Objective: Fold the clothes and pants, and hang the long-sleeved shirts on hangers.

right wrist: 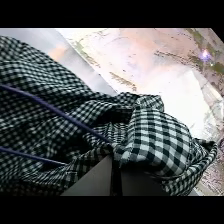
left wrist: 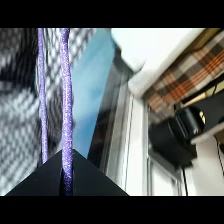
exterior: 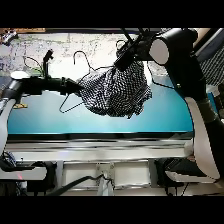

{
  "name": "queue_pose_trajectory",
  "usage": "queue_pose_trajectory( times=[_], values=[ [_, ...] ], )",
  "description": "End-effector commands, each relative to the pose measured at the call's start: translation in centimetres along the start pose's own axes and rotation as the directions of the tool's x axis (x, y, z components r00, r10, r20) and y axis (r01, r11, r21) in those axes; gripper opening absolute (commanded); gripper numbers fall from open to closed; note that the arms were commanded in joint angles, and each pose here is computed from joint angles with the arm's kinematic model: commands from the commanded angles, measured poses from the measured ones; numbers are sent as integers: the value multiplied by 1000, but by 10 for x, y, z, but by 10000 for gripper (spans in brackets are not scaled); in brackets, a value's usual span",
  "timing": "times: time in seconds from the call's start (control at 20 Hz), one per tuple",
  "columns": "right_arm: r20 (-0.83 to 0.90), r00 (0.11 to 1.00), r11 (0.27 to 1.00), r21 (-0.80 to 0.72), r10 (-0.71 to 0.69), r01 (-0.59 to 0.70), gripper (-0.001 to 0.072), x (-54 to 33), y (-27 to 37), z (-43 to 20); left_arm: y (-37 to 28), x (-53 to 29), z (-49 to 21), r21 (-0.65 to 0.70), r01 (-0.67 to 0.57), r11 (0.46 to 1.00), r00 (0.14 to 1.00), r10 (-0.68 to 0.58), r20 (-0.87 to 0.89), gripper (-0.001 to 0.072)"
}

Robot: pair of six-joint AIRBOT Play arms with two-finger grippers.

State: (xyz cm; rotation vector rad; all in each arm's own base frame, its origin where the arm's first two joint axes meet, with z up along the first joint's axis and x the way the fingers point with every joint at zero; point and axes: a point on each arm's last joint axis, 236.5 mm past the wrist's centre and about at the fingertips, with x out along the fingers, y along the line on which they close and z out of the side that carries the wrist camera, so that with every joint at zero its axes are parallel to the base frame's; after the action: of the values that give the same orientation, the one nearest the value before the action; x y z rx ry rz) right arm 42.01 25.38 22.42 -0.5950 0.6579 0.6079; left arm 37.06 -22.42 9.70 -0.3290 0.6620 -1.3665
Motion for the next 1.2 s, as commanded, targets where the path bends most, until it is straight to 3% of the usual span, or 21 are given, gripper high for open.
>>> queue_pose_trajectory(
  times=[0.0, 0.1, 0.25, 0.55, 0.7, 1.15],
  values=[
    [41, 999, 999, -27, 36, -35, 24, -27, 22, 11, -5, 33, 4, 29, 83, 996, 996, -84, 34, 13],
    [73, 996, 998, -39, 45, -43, 25, -46, 29, 18, 0, 45, 6, -8, 112, 994, 992, -111, 67, 13],
    [124, 989, 994, -78, 81, -72, 25, -83, 51, 26, 9, 37, 39, -69, 182, 981, 950, -157, 268, 13],
    [204, 970, 984, -147, 132, -103, 25, -145, 80, 31, 11, -4, 80, -37, 241, 970, 858, -195, 476, 14],
    [178, 984, 993, -114, -19, 40, 25, -140, 34, 22, -12, -28, 78, 34, 302, 953, 843, -283, 458, 13],
    [165, 960, 974, 48, -226, 221, 23, -132, -64, 5, -48, -53, 70, 124, 244, 962, 906, -272, 324, 13]
  ],
)
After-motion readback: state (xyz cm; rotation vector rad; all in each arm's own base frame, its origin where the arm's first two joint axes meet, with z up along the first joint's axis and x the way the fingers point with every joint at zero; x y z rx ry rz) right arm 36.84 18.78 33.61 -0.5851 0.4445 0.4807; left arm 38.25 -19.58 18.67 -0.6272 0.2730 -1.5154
